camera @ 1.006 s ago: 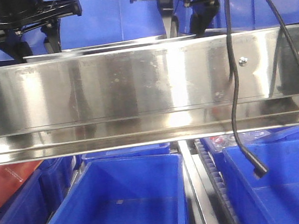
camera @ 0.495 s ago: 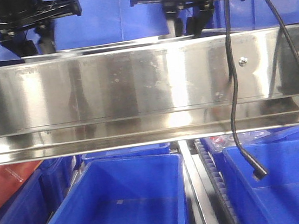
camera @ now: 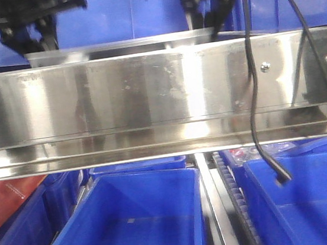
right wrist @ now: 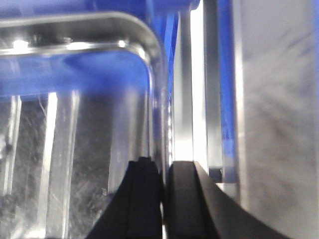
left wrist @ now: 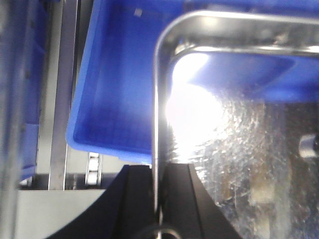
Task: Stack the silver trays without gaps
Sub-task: 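Lift the silver tray with both grippers and pull it off the shelf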
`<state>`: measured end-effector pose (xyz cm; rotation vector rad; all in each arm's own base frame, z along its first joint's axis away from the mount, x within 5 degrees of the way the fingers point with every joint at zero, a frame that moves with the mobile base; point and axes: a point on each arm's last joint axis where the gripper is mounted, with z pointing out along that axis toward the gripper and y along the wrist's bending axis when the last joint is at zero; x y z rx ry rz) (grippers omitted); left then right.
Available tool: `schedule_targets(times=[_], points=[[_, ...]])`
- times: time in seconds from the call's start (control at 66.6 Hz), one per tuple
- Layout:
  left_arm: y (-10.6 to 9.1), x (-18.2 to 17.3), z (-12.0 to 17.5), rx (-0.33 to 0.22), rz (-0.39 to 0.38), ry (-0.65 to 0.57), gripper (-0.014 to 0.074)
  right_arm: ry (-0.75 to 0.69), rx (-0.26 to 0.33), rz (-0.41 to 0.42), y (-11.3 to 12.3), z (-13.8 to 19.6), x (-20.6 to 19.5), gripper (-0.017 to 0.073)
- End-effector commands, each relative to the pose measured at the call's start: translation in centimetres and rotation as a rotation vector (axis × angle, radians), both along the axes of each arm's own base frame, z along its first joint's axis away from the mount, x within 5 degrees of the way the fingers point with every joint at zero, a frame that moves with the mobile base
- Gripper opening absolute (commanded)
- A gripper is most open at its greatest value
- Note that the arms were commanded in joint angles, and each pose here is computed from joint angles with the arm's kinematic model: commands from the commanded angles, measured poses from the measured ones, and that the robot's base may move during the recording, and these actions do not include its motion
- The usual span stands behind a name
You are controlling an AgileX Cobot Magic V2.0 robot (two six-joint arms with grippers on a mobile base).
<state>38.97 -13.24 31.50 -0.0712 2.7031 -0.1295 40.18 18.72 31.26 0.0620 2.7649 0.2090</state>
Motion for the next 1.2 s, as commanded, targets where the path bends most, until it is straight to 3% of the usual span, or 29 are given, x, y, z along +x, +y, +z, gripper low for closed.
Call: schedule_targets(times=[0.0, 0.105, 0.315, 0.45, 0.616, 1.036, 1.186], points=[[0.0, -1.4, 4.0, -0.067, 0.021, -0.104, -0.0010, -0.110, 0.042, 0.011, 0.1, 3.8, -0.9, -0.0024], [0.1, -2.8, 6.4, -0.082, 0.030, -0.160, -0.0010, -0.164, 0.051, -0.012, 0.3, 5.8, -2.1, -0.0024], [-0.7, -6.3, 9.3, -0.008, 0.040, -0.203, -0.0010, -0.285, 0.018, 0.021, 2.0, 9.3, -5.4, -0.0024], [-2.0, -8.6, 10.8, 0.009, -0.019, -0.241, -0.0010, -0.348, 0.016, 0.031, 2.8, 11.2, -8.1, -0.0024], [-2.7, -11.8, 12.3, -0.017, -0.011, -0.296, -0.0010, -0.393, 0.001, 0.067, 2.9, 12.6, -11.8, -0.0024], [-3.3, -20.2, 13.3, -0.076, -0.030, -0.451, -0.0010, -0.421, -0.017, 0.105, 2.1, 11.9, -20.3, -0.0024], [-3.6, -21.8, 13.4, -0.091, -0.054, -0.479, -0.0010, -0.443, 0.012, 0.137, 2.1, 12.6, -21.8, -0.0024]])
